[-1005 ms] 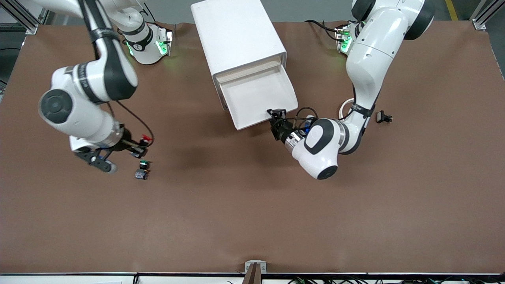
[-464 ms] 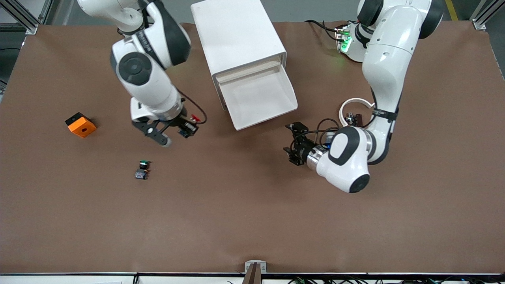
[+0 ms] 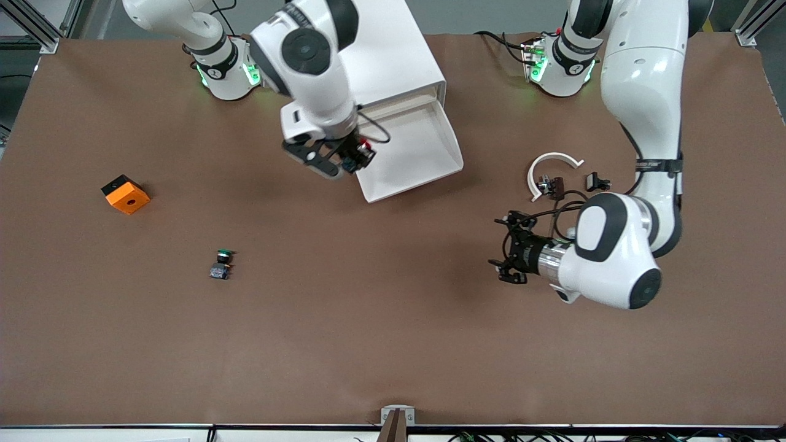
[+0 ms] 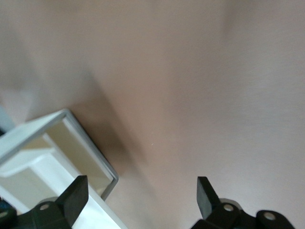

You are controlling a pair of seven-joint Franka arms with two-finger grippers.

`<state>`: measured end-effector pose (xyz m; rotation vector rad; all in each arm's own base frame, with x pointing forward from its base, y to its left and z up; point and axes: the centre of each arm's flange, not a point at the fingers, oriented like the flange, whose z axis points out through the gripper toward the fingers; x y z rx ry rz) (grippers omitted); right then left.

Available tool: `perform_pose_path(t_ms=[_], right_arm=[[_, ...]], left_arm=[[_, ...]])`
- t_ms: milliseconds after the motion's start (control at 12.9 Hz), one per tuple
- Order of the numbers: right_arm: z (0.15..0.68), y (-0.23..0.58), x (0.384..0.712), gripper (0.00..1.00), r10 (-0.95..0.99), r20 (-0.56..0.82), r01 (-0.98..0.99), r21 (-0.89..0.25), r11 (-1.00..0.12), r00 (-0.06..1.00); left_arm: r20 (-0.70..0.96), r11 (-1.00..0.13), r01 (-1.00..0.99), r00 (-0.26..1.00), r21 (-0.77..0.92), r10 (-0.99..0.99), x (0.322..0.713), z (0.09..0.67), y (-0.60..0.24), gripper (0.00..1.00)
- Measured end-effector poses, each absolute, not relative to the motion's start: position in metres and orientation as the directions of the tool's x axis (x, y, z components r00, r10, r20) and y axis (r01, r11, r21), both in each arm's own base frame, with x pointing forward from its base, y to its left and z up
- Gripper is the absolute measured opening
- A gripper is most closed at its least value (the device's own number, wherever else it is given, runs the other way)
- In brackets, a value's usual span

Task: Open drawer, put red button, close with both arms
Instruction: 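Carry the red button over the open drawer with the right gripper, then lower the red button into the drawer and open the right gripper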

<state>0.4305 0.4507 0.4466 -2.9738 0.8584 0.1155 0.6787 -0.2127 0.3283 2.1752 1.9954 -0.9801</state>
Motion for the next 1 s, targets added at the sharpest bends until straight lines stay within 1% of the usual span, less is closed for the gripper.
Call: perform_pose_path(t_ms=[232,541,695,850,1005], right_arm=[[0.441,0.497,0.388,0.41,-0.548,-0.079,-0.552,-0.051,-0.832,0.833],[0.397,0.538,0.355,0.41,-0.567,-0.067,-0.57,-0.026,-0.821,0.821],[0.383,0.551,0.349,0.41,-0.583,-0.057,-0.585,-0.017,-0.811,0.81],[0.38,0.559,0.348,0.41,-0.591,-0.05,-0.592,-0.019,-0.806,0.805],[0.377,0.565,0.348,0.41,-0.6,-0.039,-0.6,-0.021,-0.799,0.799]], left_arm=[[-0.391,-0.361,0.894,0.243,-0.265,0.888,0.681,0.356,-0.187,1.0],[-0.314,-0.632,0.755,0.565,-0.176,0.763,0.682,0.373,-0.173,1.0],[-0.251,-0.723,0.672,0.681,-0.16,0.688,0.681,0.397,-0.163,1.0],[-0.226,-0.787,0.604,0.755,-0.127,0.616,0.679,0.422,-0.158,1.0],[-0.214,-0.847,0.52,0.82,-0.112,0.531,0.676,0.434,-0.151,1.0]])
